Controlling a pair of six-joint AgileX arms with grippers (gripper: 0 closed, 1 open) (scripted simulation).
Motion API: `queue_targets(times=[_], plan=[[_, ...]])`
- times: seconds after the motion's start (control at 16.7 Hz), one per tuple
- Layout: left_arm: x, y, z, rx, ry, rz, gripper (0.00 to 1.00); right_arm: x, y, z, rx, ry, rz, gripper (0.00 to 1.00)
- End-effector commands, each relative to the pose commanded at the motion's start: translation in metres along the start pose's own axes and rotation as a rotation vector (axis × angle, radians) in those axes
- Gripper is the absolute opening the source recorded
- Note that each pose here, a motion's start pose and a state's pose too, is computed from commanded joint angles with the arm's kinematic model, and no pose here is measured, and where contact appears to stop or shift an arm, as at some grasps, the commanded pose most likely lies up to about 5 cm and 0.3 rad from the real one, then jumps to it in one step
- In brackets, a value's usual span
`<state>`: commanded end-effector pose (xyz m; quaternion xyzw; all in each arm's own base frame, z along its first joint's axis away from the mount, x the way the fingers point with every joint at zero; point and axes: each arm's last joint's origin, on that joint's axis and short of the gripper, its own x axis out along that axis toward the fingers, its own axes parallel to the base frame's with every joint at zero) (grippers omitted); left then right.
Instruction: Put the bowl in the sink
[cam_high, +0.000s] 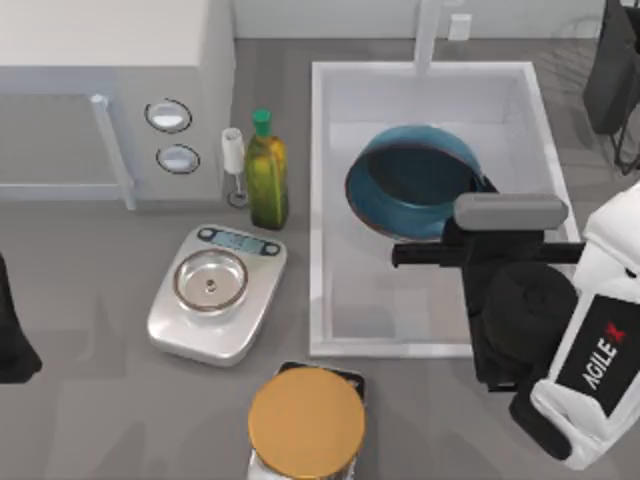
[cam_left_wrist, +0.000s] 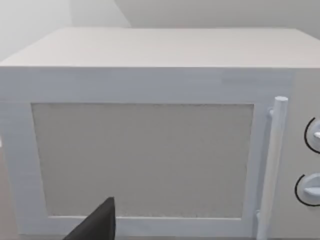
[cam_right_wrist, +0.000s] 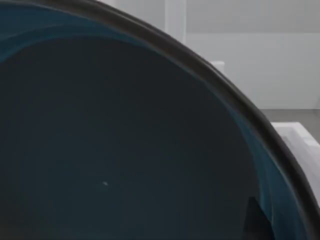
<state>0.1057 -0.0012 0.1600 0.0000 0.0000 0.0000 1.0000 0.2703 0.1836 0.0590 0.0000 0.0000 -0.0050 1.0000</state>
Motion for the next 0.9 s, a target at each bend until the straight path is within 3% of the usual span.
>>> queue_targets(times=[0.54, 0.9], plan=[[0.0000, 0.0000, 0.0000, 0.000, 0.000, 0.000, 1.00, 0.0000, 0.0000, 0.0000, 0.000, 0.000, 0.000, 0.98], [0.0000, 0.0000, 0.0000, 0.000, 0.000, 0.000, 1.00, 0.0000, 0.0000, 0.0000, 0.000, 0.000, 0.000, 1.00]])
